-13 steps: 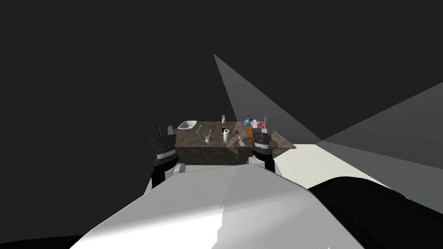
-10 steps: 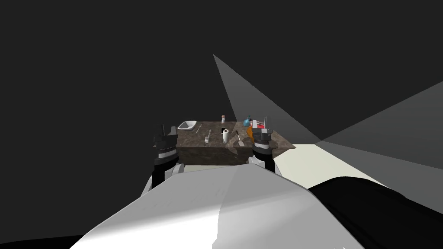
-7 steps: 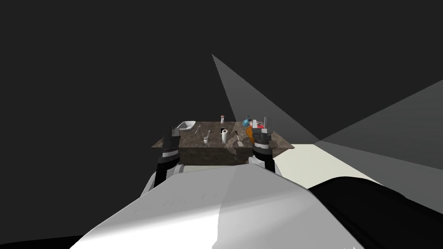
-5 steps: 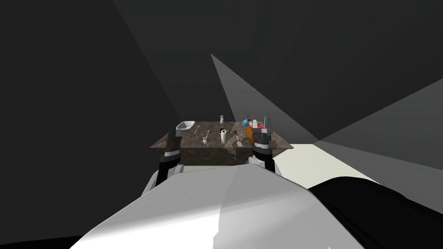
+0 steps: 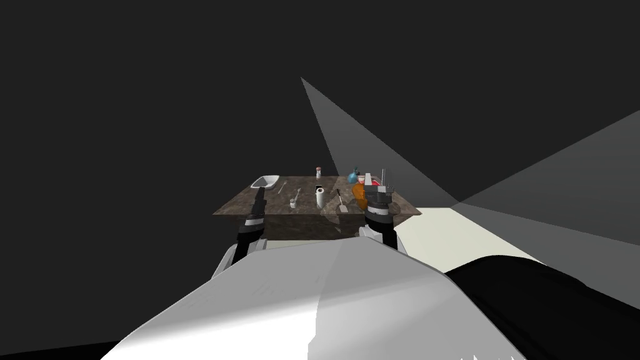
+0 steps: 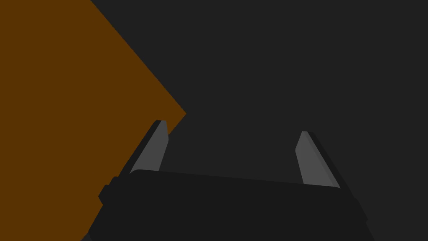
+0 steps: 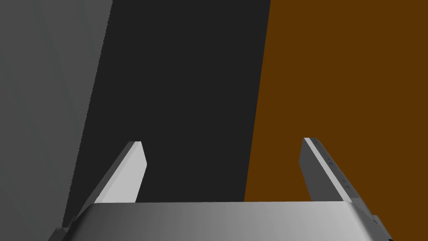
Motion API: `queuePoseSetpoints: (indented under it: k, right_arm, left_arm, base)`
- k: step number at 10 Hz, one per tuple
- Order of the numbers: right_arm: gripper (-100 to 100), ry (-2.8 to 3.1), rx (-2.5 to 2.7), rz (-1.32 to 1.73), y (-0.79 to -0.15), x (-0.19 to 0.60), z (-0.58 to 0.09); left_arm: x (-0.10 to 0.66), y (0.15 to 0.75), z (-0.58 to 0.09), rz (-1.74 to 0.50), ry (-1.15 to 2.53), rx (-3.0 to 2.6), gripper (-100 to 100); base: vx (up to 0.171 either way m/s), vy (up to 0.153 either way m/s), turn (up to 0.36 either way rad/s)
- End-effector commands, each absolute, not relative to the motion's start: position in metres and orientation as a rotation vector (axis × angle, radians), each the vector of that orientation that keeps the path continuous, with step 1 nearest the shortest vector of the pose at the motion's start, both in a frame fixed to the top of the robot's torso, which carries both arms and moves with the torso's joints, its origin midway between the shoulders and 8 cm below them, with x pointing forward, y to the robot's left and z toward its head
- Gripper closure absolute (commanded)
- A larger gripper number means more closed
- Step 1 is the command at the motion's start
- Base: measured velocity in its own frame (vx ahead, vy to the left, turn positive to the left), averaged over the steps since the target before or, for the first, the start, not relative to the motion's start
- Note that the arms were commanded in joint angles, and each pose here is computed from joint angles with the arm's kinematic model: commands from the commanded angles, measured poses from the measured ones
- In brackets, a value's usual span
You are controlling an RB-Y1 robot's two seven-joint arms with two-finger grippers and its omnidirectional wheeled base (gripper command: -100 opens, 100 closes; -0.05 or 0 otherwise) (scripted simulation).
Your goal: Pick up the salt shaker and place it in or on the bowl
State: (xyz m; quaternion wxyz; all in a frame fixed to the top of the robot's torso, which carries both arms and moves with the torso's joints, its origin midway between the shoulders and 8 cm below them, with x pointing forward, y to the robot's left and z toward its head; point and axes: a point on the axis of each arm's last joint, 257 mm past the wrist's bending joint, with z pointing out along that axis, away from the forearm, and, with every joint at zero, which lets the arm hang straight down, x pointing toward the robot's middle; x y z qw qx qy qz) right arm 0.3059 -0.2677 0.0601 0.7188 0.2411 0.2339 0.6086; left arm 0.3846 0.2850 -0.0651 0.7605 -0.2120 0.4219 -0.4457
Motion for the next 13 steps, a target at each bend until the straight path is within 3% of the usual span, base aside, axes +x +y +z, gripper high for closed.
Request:
queuePoseSetpoints:
  k: [1, 13]
  right_arm:
    - [0, 0.517, 0.533, 1.346, -0.268, 0.306, 0.060]
    - [0, 0.517, 0.533, 1.346, -0.268, 0.306, 0.060]
  left_arm:
    - [0.392, 0.288, -0.081, -0.920, 0.966, -0.452, -100]
    - [0.427, 0.300, -0.220, -0.566, 1.328, -0.339, -100]
  base:
    - [0.006, -0.041, -0.012]
    - [0.007, -0.052, -0.013]
